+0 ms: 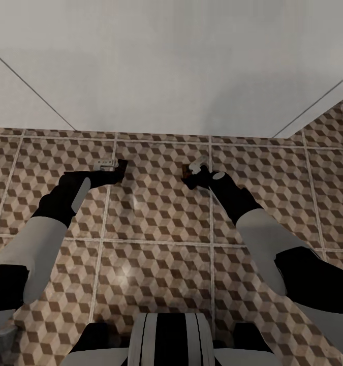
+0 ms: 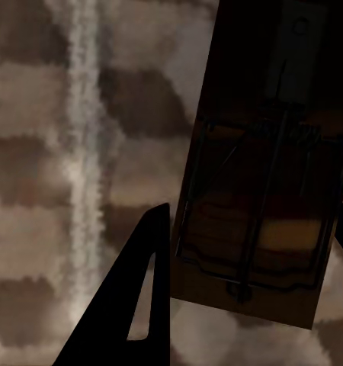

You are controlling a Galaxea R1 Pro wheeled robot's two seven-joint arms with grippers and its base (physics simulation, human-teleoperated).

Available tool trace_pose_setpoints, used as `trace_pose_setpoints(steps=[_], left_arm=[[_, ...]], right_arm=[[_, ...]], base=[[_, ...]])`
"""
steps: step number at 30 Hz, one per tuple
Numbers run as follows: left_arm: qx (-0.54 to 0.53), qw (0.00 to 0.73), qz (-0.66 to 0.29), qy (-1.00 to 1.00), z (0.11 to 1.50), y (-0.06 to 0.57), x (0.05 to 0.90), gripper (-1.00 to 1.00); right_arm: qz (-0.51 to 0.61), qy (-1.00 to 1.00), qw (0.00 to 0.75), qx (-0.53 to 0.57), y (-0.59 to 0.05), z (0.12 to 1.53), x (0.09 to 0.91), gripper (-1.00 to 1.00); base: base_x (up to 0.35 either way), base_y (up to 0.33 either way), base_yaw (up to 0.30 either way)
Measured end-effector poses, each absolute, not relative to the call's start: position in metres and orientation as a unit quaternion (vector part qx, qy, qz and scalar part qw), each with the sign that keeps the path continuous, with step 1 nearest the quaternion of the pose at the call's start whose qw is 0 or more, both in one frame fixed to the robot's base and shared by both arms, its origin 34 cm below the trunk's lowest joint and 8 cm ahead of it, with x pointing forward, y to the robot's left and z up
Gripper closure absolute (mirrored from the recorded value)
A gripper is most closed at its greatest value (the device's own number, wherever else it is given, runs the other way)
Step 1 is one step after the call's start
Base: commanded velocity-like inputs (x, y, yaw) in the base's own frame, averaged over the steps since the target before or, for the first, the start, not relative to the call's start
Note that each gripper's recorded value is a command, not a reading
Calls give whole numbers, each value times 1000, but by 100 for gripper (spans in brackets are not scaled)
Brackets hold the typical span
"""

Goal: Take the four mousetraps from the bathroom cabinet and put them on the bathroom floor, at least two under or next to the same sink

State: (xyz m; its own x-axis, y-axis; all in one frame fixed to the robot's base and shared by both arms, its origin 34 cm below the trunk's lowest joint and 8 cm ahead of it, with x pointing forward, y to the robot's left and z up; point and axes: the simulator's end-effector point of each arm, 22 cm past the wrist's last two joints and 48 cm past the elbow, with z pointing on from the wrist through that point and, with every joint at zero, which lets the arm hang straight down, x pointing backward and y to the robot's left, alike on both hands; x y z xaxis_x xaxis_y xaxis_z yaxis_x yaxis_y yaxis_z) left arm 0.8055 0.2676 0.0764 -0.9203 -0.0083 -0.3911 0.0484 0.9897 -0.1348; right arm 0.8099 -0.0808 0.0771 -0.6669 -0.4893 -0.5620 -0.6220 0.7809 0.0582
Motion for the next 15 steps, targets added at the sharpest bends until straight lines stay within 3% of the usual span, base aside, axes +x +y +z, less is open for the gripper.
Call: trace_pose_setpoints(steps=[15], left_arm=[[10,198,-72,977,76,267,805,100]], right_arm=[[113,907,265,-306,-98,74,811,100]], base=[[99,0,0]])
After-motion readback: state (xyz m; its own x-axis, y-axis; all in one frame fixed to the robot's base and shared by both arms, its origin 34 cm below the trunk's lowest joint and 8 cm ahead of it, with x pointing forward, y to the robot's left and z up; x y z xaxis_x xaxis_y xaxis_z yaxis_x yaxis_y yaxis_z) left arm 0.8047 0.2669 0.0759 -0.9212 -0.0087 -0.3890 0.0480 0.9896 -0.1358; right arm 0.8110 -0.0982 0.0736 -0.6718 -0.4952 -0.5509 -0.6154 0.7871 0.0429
